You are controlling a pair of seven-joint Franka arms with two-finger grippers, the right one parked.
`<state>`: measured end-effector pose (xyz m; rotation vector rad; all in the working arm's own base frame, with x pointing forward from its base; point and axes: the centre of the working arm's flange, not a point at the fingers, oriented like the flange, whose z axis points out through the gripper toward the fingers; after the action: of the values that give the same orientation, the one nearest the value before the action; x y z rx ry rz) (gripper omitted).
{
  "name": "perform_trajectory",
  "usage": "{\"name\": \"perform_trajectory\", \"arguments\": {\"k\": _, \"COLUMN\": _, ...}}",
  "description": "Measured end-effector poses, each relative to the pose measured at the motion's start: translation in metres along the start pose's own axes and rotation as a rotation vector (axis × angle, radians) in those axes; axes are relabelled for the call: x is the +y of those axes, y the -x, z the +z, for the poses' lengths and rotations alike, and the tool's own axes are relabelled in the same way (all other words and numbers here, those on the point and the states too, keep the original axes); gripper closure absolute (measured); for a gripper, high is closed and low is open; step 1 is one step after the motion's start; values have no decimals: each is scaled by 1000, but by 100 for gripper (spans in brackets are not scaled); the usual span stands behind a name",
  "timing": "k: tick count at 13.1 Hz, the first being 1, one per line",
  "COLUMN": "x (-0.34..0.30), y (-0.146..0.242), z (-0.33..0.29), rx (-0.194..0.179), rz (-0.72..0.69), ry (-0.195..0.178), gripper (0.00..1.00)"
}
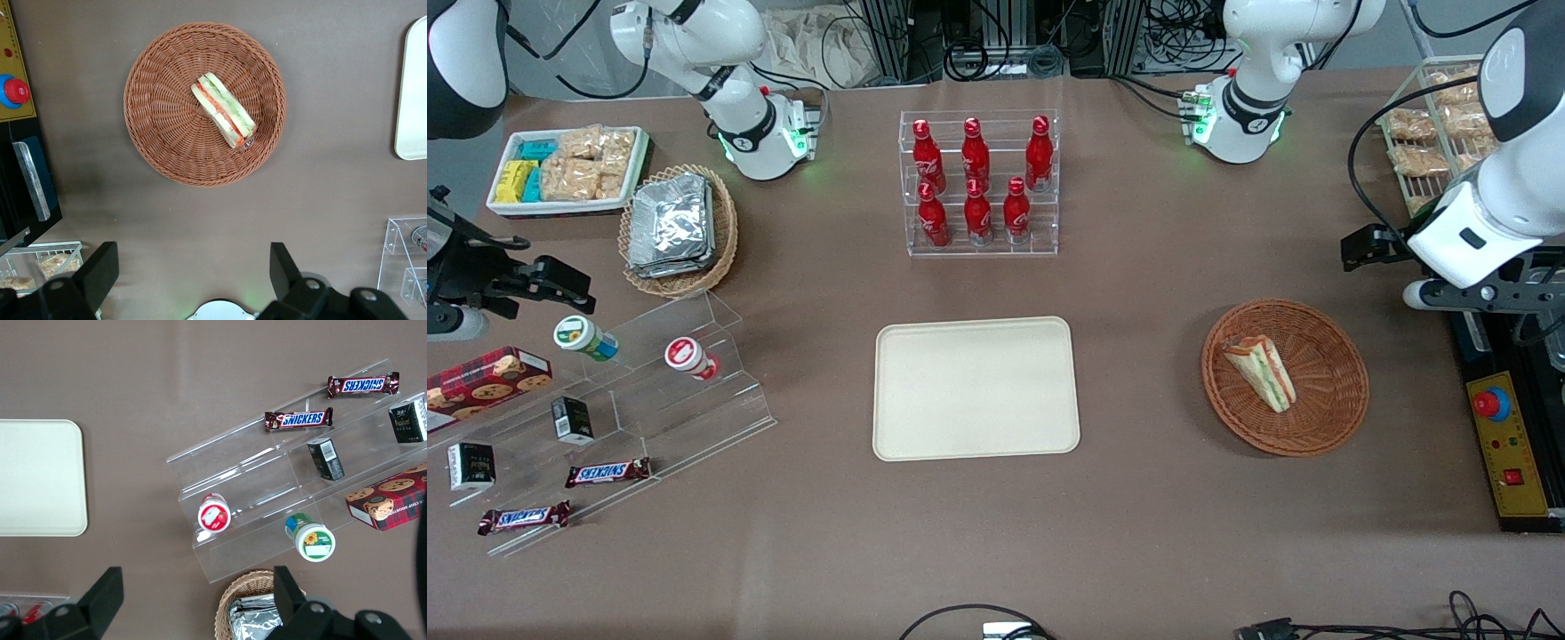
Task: Place sandwich from basket to tray
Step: 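Move the left gripper over the wrapped sandwich in the wicker basket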
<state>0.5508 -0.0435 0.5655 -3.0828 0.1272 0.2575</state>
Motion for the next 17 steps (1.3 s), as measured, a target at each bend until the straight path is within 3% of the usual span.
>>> {"name": "perform_trajectory", "arguments": {"k": 7, "x": -1, "y": 0, "z": 0, "rx": 2, "rz": -5, "ry": 0, "gripper": 0}}
{"name": "perform_trajectory", "arguments": {"k": 9, "x": -5, "y": -3, "z": 4, "rx": -5, "rz": -67, "ry": 4, "gripper": 0}}
{"name": "perform_trajectory", "arguments": {"k": 13, "x": -1, "y": -22, "z": 37, "rx": -75, "rz": -340, "ry": 37, "gripper": 0}}
{"name": "perform_trajectory", "arguments": {"k": 17, "x": -4, "y": -53, "z": 91, "rx": -145, "rz": -480, "ry": 47, "gripper": 1}}
